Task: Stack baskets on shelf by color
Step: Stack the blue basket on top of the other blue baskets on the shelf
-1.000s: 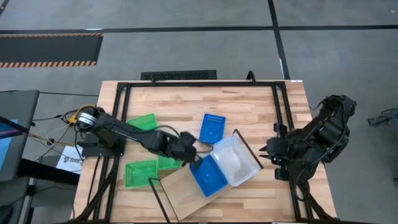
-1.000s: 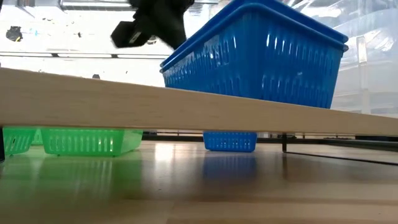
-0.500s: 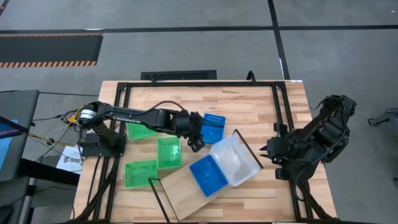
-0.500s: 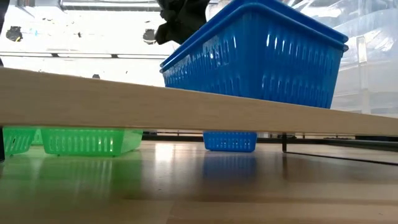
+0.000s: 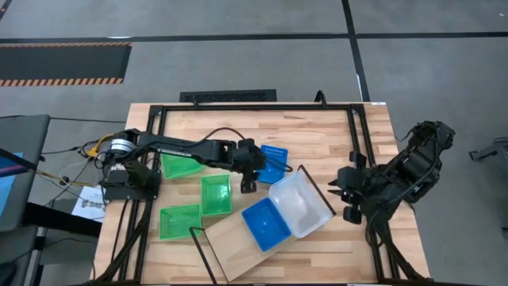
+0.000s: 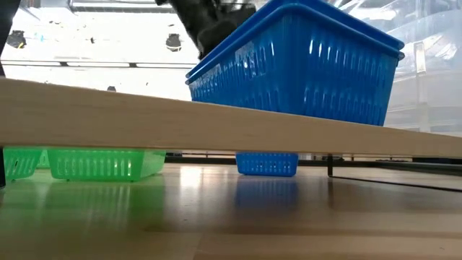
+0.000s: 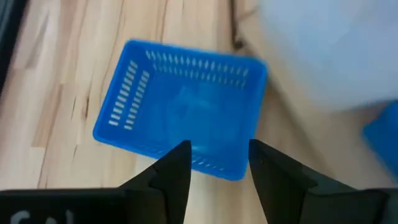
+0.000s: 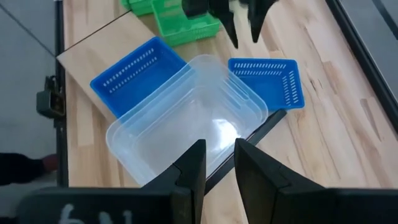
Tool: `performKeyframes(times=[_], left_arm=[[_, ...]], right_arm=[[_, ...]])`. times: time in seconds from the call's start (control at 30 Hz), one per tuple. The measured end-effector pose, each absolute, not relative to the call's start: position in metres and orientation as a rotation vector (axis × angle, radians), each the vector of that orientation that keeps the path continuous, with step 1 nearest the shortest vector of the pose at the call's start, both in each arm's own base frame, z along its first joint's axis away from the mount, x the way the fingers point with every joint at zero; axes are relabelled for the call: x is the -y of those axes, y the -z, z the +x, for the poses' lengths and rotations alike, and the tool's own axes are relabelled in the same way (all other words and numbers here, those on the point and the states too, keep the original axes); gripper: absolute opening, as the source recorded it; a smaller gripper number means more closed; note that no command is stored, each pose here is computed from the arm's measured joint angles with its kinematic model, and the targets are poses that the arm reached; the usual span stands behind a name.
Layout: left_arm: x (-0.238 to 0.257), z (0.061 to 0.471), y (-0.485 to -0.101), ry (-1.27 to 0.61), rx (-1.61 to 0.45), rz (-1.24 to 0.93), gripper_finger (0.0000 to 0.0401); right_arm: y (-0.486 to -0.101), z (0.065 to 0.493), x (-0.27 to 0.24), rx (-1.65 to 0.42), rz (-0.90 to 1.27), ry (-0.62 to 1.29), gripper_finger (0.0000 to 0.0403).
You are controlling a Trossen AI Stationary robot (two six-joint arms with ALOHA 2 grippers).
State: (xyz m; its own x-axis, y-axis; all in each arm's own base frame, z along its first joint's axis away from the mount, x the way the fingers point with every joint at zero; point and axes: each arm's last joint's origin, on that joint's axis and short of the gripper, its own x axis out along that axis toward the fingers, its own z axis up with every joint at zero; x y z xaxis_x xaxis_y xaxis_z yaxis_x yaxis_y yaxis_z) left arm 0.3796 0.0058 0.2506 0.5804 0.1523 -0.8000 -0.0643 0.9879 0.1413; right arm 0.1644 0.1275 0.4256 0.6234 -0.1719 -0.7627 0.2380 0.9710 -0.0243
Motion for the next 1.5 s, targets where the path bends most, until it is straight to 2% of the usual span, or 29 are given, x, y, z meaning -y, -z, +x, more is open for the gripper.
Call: performKeyframes(times=[0.37, 0.77, 1.0, 1.5], left_arm=[[-0.027, 0.375, -0.231, -0.013, -0.947, 0.102, 0.0151], [-0.012, 0.377, -0.217, 0.042, -0.904, 0.157, 0.0209], [-0.007, 0.385, -0.191, 0.036, -0.973, 0.158, 0.0210], [-0.008, 0.391, -0.167, 0.025, -1.024, 0.186, 0.0210]], right_arm=[[-0.426, 0.174, -0.115, -0.856, 0.124, 0.304, 0.0106], [-0.426, 0.177, -0.112, -0.856, 0.130, 0.322, 0.0106], [-0.426, 0.177, -0.111, -0.860, 0.127, 0.324, 0.0106], [-0.425, 0.175, -0.110, -0.876, 0.114, 0.329, 0.0106]])
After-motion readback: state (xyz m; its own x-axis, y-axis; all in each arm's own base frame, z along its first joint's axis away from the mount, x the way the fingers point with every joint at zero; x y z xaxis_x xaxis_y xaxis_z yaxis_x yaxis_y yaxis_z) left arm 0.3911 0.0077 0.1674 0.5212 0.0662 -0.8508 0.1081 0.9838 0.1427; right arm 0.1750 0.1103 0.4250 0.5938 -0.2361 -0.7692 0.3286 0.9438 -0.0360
